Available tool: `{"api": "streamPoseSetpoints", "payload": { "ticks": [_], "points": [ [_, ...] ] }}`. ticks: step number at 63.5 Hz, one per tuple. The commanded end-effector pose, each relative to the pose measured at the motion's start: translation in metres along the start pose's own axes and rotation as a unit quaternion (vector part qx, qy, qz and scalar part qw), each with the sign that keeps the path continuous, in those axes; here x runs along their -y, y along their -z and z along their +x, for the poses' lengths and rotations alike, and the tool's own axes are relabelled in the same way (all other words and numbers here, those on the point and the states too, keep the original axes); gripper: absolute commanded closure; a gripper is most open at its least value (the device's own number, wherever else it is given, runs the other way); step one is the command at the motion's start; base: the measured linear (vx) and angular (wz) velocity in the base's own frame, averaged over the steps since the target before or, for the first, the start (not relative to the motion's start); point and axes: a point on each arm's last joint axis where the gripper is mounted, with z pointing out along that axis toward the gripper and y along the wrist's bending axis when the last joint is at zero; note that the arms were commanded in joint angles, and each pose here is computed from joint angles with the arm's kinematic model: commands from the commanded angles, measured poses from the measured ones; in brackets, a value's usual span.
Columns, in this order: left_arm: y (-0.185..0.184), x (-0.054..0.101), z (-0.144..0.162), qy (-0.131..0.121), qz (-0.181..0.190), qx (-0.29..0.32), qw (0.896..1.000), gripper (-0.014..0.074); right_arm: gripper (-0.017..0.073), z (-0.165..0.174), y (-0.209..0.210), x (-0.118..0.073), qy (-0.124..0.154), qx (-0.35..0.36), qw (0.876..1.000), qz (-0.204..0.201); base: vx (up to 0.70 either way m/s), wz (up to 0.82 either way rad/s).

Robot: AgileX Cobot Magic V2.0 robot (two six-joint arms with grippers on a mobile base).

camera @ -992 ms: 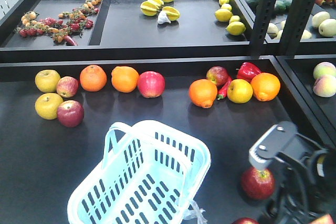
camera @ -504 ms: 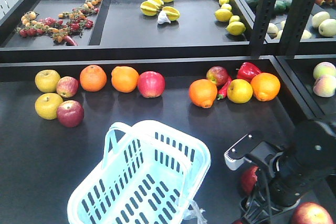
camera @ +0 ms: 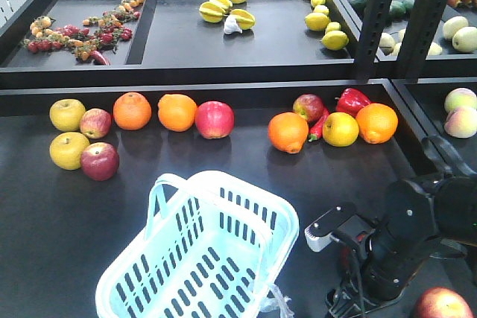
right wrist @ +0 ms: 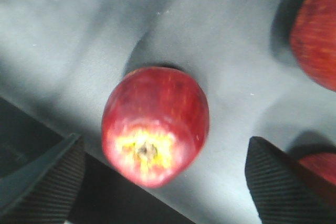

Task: Pick three apples into basket with both arms
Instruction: 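Lower the right gripper over the red apple and close it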

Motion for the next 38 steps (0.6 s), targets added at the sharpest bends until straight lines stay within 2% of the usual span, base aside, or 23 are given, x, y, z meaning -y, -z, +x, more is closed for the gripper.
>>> {"api": "streamPoseSetpoints", "payload": {
  "ticks": [1,38],
  "points": [
    [0.003,0.001,-0.011,-0.002,0.006,0.035,0.999,0.0008,-0.0031,-0.008,0.006,0.000,0.003,0.021,1.000,0.003,0.00,0.00],
    [0.003,0.001,-0.011,-0.002,0.006,0.035,0.999,0.0008,-0.0031,-0.011,-0.042,0.004,-0.014,-0.045,0.999,-0.027,0.00,0.00]
  ]
}}
